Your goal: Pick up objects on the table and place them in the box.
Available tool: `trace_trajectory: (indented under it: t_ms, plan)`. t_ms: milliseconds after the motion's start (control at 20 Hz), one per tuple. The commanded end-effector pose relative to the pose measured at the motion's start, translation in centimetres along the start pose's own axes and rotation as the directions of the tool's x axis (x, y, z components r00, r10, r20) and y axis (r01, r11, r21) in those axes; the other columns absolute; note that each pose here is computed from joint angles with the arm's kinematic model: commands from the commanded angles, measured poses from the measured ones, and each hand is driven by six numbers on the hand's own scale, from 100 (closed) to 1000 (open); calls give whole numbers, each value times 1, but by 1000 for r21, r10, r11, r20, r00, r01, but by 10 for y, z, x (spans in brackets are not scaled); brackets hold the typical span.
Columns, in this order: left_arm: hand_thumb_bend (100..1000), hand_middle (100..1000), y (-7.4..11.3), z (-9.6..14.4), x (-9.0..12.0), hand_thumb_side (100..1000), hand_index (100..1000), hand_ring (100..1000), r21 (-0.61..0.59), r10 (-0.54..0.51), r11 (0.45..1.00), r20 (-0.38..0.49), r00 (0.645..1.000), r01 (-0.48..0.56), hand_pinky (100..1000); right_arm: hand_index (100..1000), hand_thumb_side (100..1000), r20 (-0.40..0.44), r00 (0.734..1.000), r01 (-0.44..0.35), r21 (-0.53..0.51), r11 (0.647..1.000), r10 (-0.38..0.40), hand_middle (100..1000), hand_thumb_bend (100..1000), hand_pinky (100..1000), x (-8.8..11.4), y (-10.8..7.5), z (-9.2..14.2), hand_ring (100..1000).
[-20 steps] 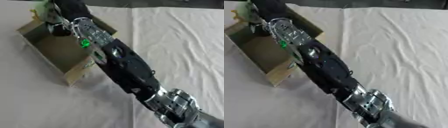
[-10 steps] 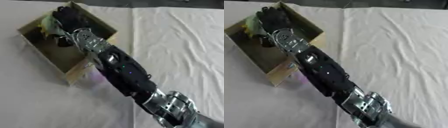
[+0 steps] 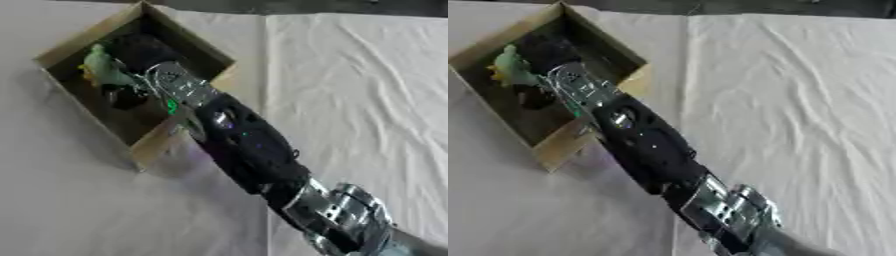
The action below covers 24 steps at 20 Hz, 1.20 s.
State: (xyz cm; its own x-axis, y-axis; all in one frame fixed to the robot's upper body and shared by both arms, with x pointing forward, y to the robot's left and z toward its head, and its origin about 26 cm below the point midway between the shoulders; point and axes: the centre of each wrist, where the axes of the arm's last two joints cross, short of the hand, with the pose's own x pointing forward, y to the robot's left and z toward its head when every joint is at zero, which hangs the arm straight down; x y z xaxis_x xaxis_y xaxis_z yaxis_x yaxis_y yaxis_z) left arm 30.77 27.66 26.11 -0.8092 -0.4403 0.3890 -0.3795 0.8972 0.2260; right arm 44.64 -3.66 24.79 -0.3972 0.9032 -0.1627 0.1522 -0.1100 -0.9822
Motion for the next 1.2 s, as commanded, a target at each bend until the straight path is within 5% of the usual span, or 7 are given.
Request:
trace_trajectory:
  t_ms: [50, 100, 500, 650, 850, 1050, 1200]
  plan:
    - [100, 843, 4, -6, 6, 783, 933, 659, 10, -7, 1000, 29, 1000, 7, 407, 938, 719, -14, 1000, -18, -12, 1000, 18, 882, 342, 929, -1, -21, 1, 980]
    - [100, 843, 4, -5, 6, 783, 933, 659, 10, -7, 1000, 29, 1000, 7, 407, 973, 768, -21, 1000, -22, -10, 1000, 22, 914, 532, 950, -1, -24, 2, 1000]
    - [100, 843, 4, -5, 5, 782, 933, 659, 10, -7, 1000, 24, 1000, 7, 405, 999, 847, -94, 991, -105, -118, 988, 94, 940, 733, 965, -7, -51, 8, 1000]
    - [100, 843, 4, -5, 5, 781, 933, 658, 10, -9, 1000, 25, 1000, 8, 406, 997, 848, -95, 992, -94, -155, 983, 80, 933, 715, 964, -12, -63, 12, 1000]
    - [100, 842, 5, -4, 5, 780, 932, 656, 14, -16, 1000, 22, 1000, 16, 405, 984, 948, -86, 996, -47, -246, 968, 27, 910, 584, 950, -24, -85, 25, 977]
    - [100, 841, 7, -2, 3, 780, 932, 654, 20, -26, 999, 14, 1000, 25, 403, 943, 1000, -95, 994, 14, -374, 927, -53, 869, 283, 941, -43, -108, 43, 939]
    - [100, 841, 8, -1, 2, 780, 932, 654, 24, -33, 999, 7, 999, 33, 403, 927, 1000, -101, 990, 44, -469, 882, -103, 854, 284, 936, -58, -122, 58, 927]
